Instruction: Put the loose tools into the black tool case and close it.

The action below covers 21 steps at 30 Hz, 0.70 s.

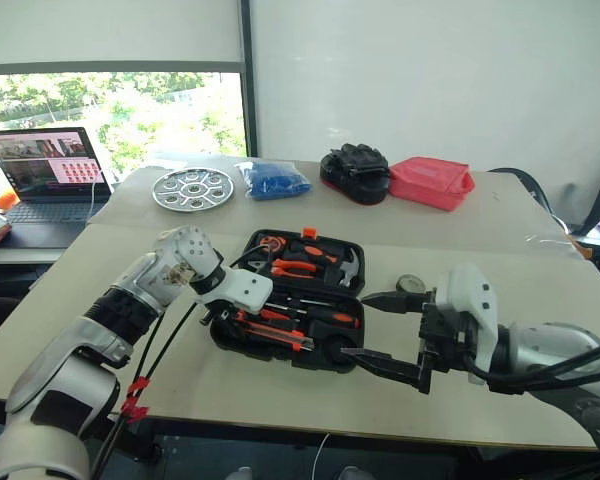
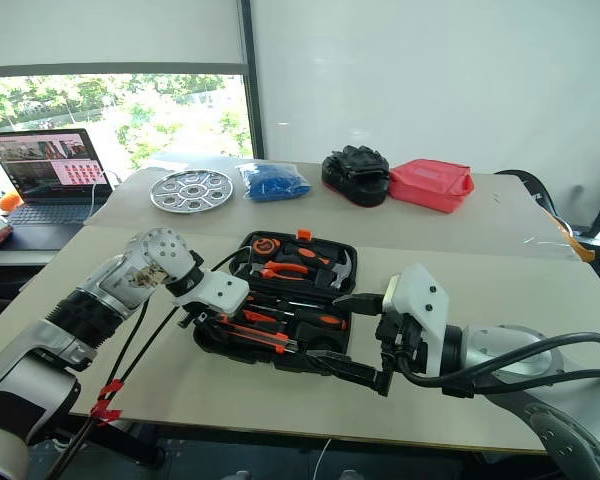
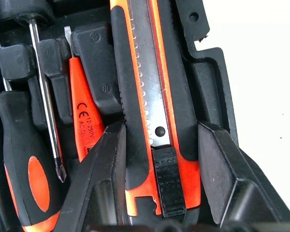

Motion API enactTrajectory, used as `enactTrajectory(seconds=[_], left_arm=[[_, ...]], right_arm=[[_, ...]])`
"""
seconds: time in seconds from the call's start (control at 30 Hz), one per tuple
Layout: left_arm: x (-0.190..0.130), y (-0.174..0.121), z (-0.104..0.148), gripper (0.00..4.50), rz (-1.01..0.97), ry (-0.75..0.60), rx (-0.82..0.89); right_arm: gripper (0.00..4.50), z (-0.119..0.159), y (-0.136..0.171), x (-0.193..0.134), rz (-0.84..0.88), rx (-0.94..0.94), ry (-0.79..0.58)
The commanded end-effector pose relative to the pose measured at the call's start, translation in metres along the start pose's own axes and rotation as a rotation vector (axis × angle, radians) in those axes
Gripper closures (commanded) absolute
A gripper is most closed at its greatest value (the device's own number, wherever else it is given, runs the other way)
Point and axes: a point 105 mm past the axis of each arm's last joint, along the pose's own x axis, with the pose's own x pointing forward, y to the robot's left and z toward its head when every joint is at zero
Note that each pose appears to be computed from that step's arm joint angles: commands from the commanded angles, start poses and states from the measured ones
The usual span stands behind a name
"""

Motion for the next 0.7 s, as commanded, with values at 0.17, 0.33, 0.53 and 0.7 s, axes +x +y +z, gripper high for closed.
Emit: enactTrajectory(seconds=[0.17, 0.33, 0.53, 0.7], left_arm=[[0.003, -0.010, 0.009, 2.85, -0.055, -0.026, -0.133], [0.005, -0.008, 0.005, 2.85, -0.038, 0.004, -0.150], [0.006, -0.009, -0.001, 2.85, -0.035, 0.029, -0.144], [-0.003, -0.010, 0.000, 0.85, -0.020, 0.013, -0.153]], right_arm=[[0.00, 0.008, 0.002, -0.002, -0.010, -0.037, -0.022], [0.00, 0.009, 0.001, 0.000, -0.010, -0.035, -0.031], [0.00, 0.010, 0.001, 0.000, -0.007, -0.035, -0.036], [0.00, 0.009, 0.001, 0.000, 0.001, -0.033, -0.035]])
